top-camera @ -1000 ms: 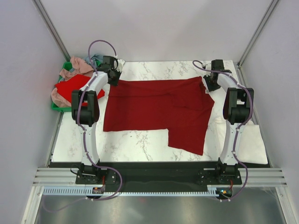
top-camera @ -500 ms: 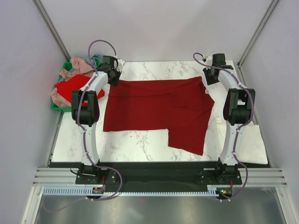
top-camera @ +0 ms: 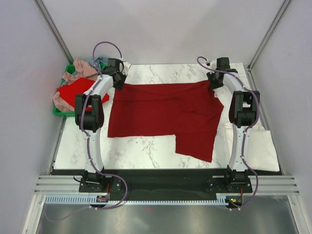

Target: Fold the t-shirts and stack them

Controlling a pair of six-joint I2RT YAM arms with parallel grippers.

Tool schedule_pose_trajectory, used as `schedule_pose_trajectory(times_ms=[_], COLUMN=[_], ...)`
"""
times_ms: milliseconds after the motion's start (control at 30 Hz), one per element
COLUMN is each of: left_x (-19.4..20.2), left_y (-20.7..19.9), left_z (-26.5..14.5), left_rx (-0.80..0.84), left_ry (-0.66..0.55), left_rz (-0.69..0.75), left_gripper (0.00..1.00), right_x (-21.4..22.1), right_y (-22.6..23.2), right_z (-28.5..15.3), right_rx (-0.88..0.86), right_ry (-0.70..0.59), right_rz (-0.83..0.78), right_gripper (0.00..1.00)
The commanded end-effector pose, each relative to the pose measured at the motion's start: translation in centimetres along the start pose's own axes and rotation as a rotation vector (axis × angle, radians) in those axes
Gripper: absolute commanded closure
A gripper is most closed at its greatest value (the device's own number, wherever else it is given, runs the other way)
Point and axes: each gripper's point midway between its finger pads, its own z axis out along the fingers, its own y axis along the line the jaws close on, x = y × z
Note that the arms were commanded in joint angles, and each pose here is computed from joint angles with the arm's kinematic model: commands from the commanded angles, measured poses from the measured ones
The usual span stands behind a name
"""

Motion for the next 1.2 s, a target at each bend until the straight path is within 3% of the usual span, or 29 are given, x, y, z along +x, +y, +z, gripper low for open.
schedule_pose_trajectory(times_ms=[0, 867, 1033, 1167], left_x=[-2.2, -4.9, -5.6, -7.3], left_y=[1.1, 1.9, 1.3, 1.3], left_z=[-1.1, 2.3, 1.5, -1.8], left_rx=[-0.050, -0.102, -0.095, -0.087], left_ry=[-0.055, -0.105, -0.122, -0.174], left_rz=[0.041, 0.090, 0.079, 0.068], left_gripper=[0.75, 0.52, 0.55, 0.57], right_x=[-1.3, 1.2, -1.4, -3.1], right_y=[-0.1, -4.4, -5.6, -6.0], right_z=[0.2, 1.8, -0.3, -4.0], right_rx=[-0.006, 0.106, 0.117, 0.096], right_ry=[-0.033, 0.027, -0.041, -0.079], right_rz=[0.011, 0.003, 0.003, -0.026], right_gripper=[0.67, 0.67, 0.64, 0.59])
